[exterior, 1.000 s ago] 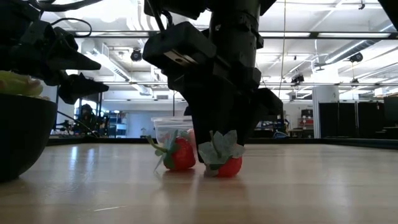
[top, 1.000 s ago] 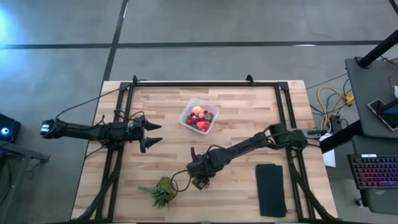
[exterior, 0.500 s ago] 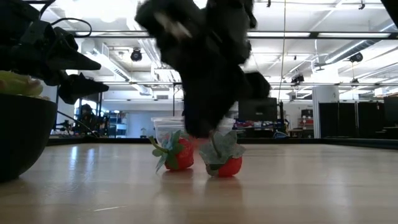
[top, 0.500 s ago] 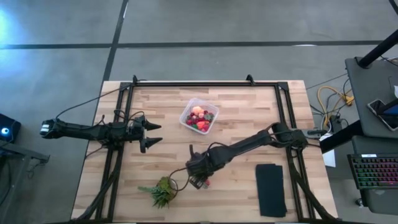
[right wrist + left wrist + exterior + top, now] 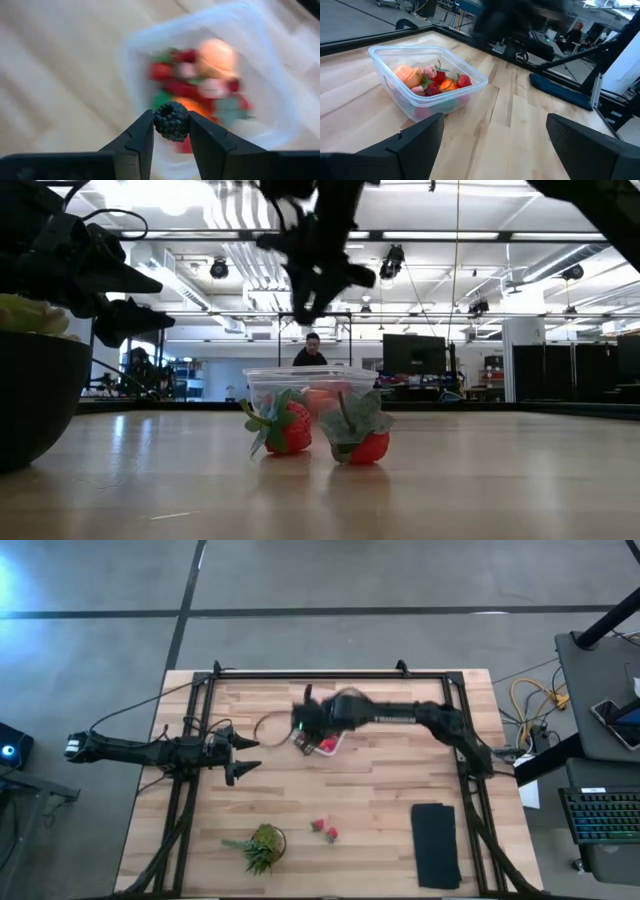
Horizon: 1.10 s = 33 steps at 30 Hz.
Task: Pick and placing Produce into tupperware
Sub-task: Put the black berry into the transparent bin, then put the red strawberry into the transparent bin
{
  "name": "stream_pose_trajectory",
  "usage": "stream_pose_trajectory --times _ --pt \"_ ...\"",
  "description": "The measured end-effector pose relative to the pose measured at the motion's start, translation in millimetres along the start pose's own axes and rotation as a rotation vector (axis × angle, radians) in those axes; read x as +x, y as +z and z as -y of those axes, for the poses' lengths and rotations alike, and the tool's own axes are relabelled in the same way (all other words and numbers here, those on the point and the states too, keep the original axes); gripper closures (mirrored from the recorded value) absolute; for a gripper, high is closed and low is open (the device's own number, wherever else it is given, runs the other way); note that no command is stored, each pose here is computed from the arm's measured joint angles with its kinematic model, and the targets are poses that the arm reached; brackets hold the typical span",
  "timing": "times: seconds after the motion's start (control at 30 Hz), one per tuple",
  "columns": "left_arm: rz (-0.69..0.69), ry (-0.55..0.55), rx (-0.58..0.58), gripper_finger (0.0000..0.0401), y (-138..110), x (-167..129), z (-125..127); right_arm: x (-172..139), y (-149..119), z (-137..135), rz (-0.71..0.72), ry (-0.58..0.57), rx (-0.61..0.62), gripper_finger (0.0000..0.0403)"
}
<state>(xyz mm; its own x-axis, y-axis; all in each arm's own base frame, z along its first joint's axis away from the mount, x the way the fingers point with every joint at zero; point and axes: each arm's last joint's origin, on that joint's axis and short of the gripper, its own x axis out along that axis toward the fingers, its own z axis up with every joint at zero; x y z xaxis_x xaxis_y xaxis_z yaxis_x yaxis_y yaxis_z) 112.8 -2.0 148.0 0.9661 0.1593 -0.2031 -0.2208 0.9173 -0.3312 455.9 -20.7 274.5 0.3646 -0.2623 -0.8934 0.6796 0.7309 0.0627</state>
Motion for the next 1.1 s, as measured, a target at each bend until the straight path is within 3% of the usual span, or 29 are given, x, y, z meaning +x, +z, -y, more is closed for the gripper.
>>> stream_pose_trajectory --times 0.17,0.43,0.53,0.63,0.9,1.1 --pt "-0.001 -0.001 0.0 0.0063 0 0 0 19 13 37 -0.127 -0.009 -0.013 0.0271" --pt "-0.001 0.0 0.0 0.0063 0 0 0 29 9 40 -0.149 -0.012 -0.025 0.0193" --pt "-0.001 0.0 0.0 0.0063 0 0 0 22 0 22 -0.196 0.105 -0.136 0.0181" --pt "-0.001 0.0 0.0 0.0063 0 0 0 11 -27 -10 -0.245 0.204 -0.301 0.0179" --pt "-0.001 0.0 0.0 0.0063 0 0 0 4 -109 -76 -0.222 0.275 -0.633 0.0184" --pt "-0.001 0.0 0.0 0.0063 0 0 0 18 -154 -96 -0.134 0.278 -0.845 0.0184"
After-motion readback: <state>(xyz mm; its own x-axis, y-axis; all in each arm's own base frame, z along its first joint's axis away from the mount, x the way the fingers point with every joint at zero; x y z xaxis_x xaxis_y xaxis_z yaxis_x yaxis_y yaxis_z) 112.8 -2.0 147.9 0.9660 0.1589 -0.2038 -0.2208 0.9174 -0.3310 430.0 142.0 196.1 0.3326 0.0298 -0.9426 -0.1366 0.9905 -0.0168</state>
